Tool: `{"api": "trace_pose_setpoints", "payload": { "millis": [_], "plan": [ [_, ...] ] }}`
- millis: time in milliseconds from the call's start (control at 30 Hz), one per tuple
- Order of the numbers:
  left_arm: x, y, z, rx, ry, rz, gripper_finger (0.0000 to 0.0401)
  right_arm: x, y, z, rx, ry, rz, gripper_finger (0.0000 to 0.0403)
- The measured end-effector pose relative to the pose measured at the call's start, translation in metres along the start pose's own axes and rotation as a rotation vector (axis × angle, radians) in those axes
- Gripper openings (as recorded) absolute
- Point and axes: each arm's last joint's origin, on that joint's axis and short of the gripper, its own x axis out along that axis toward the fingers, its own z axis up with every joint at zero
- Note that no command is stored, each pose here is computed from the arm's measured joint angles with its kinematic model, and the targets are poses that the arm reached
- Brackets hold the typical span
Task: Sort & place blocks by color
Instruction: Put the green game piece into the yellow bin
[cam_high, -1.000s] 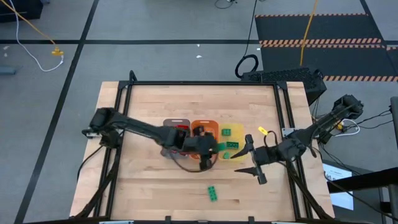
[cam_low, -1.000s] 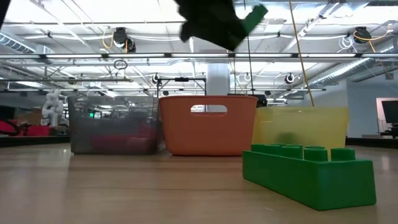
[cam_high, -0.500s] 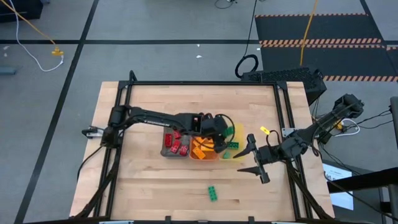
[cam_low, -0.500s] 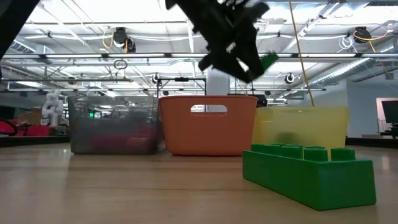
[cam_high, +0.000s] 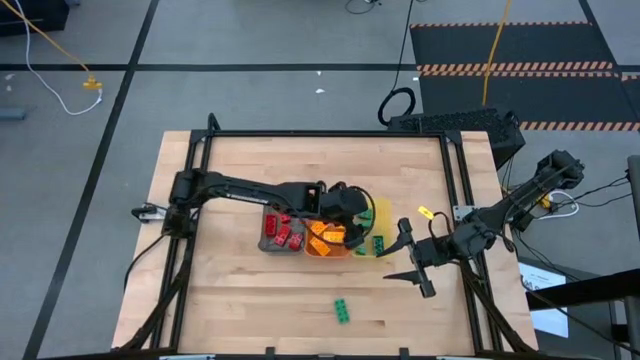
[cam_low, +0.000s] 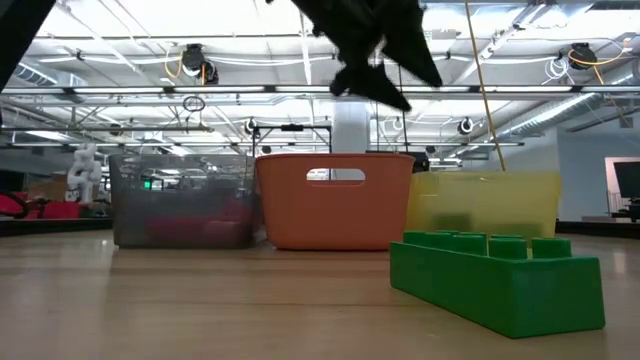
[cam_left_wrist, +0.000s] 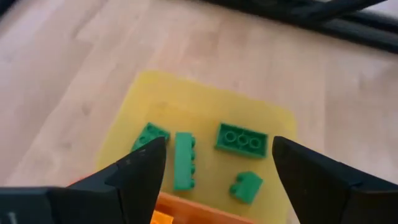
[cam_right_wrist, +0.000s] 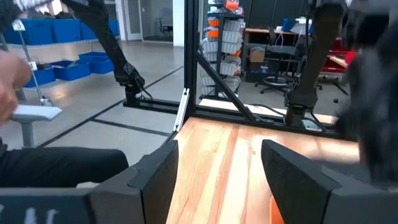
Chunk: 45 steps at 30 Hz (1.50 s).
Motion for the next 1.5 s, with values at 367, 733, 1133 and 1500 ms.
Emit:
{"api": "trace_pose_setpoints", "payload": {
  "millis": [367, 733, 1133, 1500],
  "plan": [
    [-0.091, -0.054, -0.016, 0.126, 0.161, -0.132, 0.0229, 0.0, 0.0, -0.002, -0.003, 0.019, 0.0, 0.0224],
    [-0.127, -0.087, -0.05, 0.153, -0.372, -0.257, 0.014, 0.013, 0.007, -0.027, 0.058, -0.052, 0.155, 0.0224],
    [-0.166, -0.013, -0.14, 0.087, -0.761, -0.414, 0.0108, 0.024, 0.005, -0.022, 0.01, -0.206, 0.089, 0.0224],
    [-0.162, 0.015, -0.213, 0.058, -0.826, -0.483, 0.0108, 0.047, -0.003, -0.028, -0.078, -0.472, -0.006, 0.0224]
  ]
}}
